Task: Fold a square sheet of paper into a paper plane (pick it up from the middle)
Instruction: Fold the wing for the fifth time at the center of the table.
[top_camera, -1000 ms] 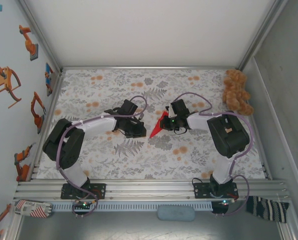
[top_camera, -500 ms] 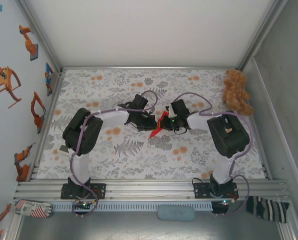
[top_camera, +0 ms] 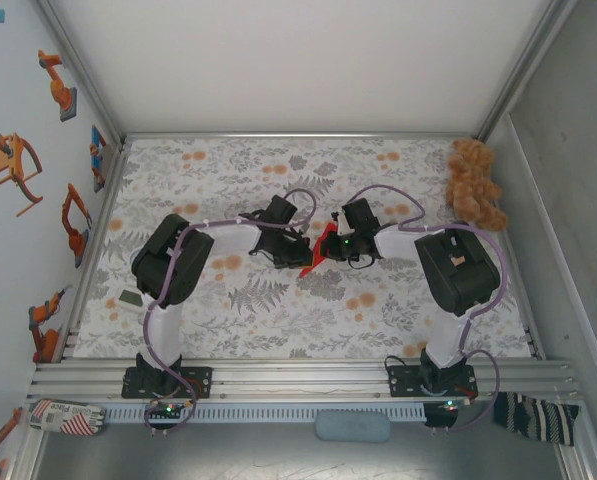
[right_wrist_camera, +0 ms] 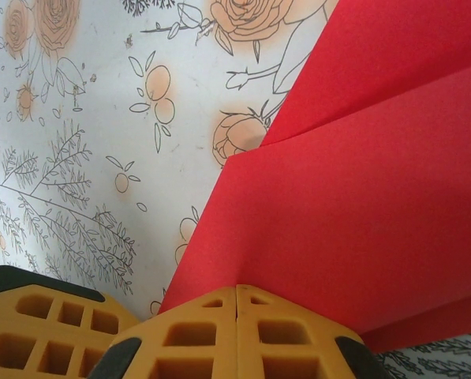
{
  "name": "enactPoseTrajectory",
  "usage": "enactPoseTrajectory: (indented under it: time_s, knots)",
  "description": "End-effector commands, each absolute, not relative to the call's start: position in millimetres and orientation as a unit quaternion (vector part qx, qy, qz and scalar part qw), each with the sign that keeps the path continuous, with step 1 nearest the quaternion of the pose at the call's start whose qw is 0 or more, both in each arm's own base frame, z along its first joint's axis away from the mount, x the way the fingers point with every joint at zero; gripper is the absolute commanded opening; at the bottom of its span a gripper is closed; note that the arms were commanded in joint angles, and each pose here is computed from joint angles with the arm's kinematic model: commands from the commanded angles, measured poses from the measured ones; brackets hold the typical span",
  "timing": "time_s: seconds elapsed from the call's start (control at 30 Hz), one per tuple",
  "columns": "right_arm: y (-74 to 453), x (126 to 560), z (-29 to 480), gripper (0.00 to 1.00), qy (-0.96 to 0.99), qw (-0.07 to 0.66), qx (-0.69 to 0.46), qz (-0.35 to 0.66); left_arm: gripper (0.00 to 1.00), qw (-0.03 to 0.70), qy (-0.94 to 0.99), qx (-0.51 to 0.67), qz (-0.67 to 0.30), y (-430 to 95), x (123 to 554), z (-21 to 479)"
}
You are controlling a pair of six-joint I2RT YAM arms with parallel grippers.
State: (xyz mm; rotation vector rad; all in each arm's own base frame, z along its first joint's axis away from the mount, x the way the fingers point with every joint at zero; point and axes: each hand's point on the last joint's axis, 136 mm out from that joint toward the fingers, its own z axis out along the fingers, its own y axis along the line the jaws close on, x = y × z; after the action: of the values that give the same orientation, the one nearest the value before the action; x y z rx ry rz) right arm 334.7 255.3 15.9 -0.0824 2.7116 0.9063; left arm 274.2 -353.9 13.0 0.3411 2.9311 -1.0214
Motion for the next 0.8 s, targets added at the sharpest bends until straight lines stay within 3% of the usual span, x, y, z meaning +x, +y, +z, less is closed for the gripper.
enactPoseTrajectory:
  time_s: [0.0,0.43,0.77]
  knots:
    - [218,302,-37,0.03,0.974,0.064,0.007,0.218,0.02,-0.034,0.955,0.116,-0.271,-323,243,-10]
    - [215,301,-41,0.02,0.977,0.059,0.013,0.206,0.02,-0.034,0.961,0.159,-0.223,-278,201,1]
    - [214,300,-42,0.02,0.977,0.059,0.017,0.205,0.03,0.084,0.94,0.164,-0.288,-316,251,65]
